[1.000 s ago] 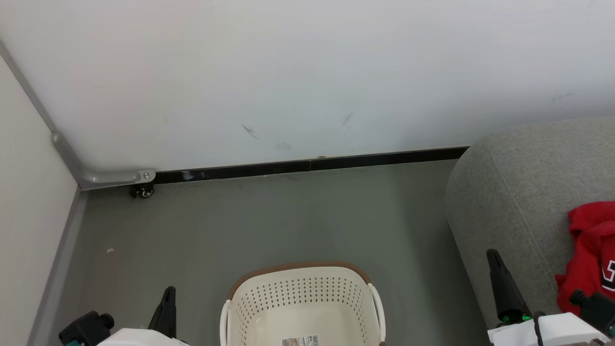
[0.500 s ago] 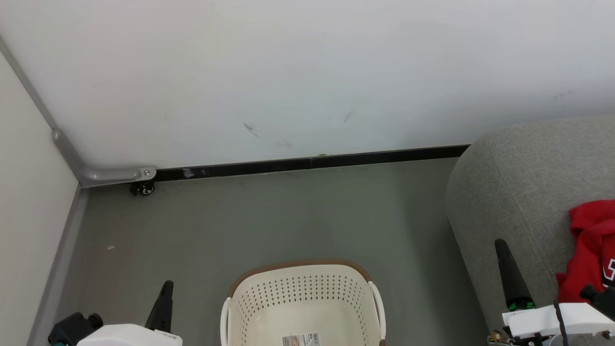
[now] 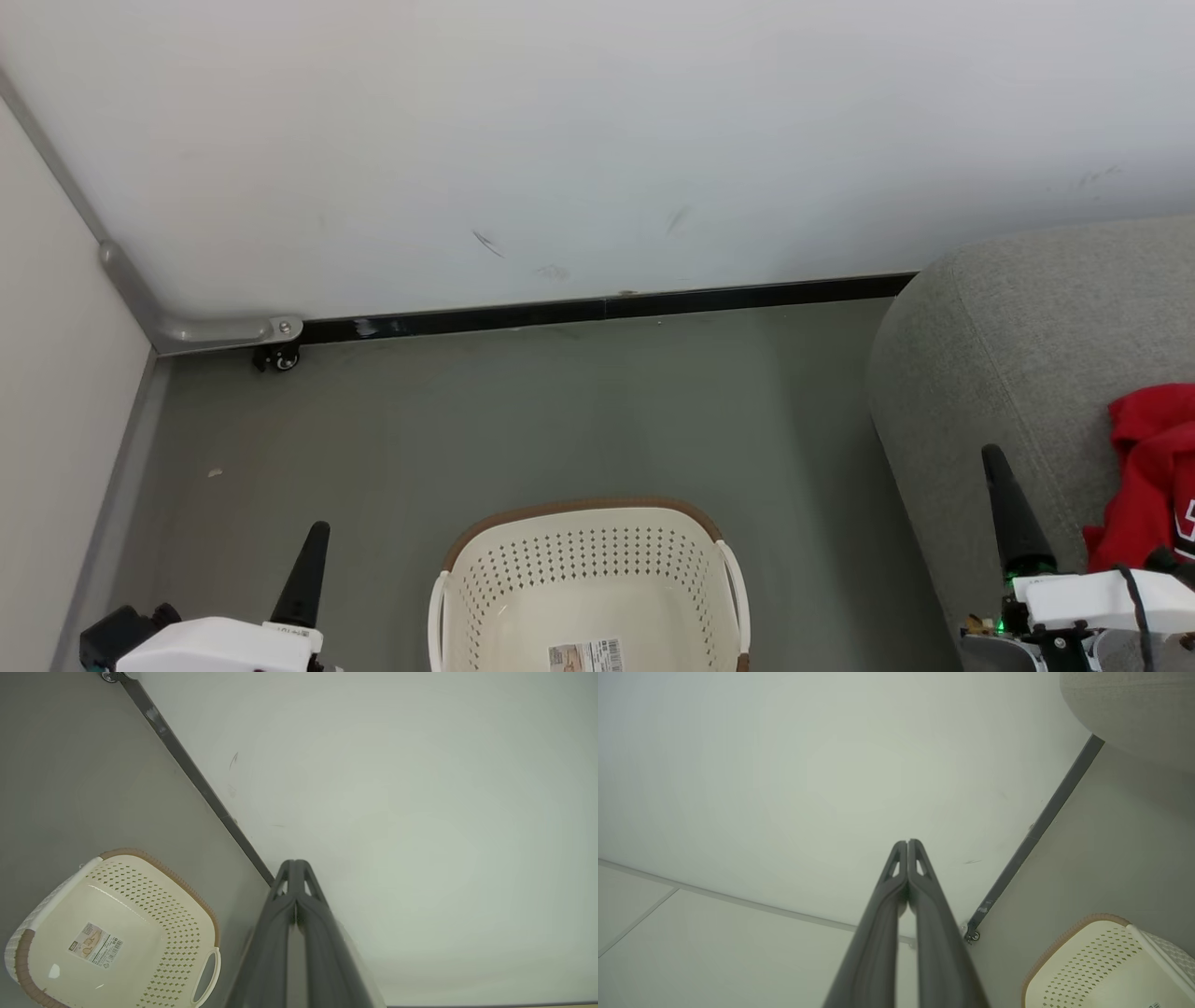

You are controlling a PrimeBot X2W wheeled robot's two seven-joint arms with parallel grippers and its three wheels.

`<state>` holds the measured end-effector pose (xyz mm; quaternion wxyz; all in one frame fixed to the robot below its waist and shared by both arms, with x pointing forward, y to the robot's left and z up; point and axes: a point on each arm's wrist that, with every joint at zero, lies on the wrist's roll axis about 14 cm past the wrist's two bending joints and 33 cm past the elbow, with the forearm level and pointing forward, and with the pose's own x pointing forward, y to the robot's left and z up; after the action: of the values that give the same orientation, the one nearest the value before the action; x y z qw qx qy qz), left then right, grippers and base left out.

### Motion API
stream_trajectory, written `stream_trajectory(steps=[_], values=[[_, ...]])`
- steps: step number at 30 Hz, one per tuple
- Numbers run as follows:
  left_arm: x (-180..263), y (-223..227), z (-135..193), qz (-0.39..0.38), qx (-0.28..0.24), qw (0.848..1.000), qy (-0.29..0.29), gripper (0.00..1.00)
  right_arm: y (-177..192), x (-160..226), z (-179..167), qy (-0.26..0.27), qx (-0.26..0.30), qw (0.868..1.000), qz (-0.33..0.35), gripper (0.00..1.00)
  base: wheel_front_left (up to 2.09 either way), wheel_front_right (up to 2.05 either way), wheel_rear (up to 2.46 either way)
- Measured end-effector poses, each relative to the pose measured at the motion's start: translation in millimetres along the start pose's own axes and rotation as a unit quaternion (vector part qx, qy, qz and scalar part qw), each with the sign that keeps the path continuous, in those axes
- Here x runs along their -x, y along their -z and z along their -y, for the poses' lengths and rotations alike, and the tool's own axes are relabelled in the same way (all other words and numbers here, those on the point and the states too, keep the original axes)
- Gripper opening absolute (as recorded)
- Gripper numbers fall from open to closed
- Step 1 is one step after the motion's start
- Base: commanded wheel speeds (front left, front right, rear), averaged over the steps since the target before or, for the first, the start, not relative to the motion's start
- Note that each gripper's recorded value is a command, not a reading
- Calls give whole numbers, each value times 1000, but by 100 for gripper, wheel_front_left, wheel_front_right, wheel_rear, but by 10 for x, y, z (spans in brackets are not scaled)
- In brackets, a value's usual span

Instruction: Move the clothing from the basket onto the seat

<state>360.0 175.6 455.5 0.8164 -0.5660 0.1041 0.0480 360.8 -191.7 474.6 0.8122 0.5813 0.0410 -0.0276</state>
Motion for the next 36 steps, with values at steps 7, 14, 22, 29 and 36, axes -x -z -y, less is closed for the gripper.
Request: stream_trajectory(steps=[7, 14, 22, 29, 36], values=[[-23, -43, 40, 3, 44, 999, 13, 0, -37, -32, -14, -2, -41, 999, 4, 0, 0, 0, 0], [-43, -105, 82, 8, 99, 995, 28, 0, -76, -70, -28, -4, -92, 996, 9, 0, 0, 0, 0], [-66, -168, 156, 15, 158, 986, 52, 0, -129, -121, -50, -9, -149, 989, 16, 0, 0, 0, 0], [-72, -208, 176, 21, 181, 981, 61, 0, -160, -124, -36, -8, -172, 985, 22, 0, 0, 0, 0], [-72, -204, 167, 20, 181, 981, 60, 0, -163, -123, -33, -8, -172, 985, 22, 0, 0, 0, 0]])
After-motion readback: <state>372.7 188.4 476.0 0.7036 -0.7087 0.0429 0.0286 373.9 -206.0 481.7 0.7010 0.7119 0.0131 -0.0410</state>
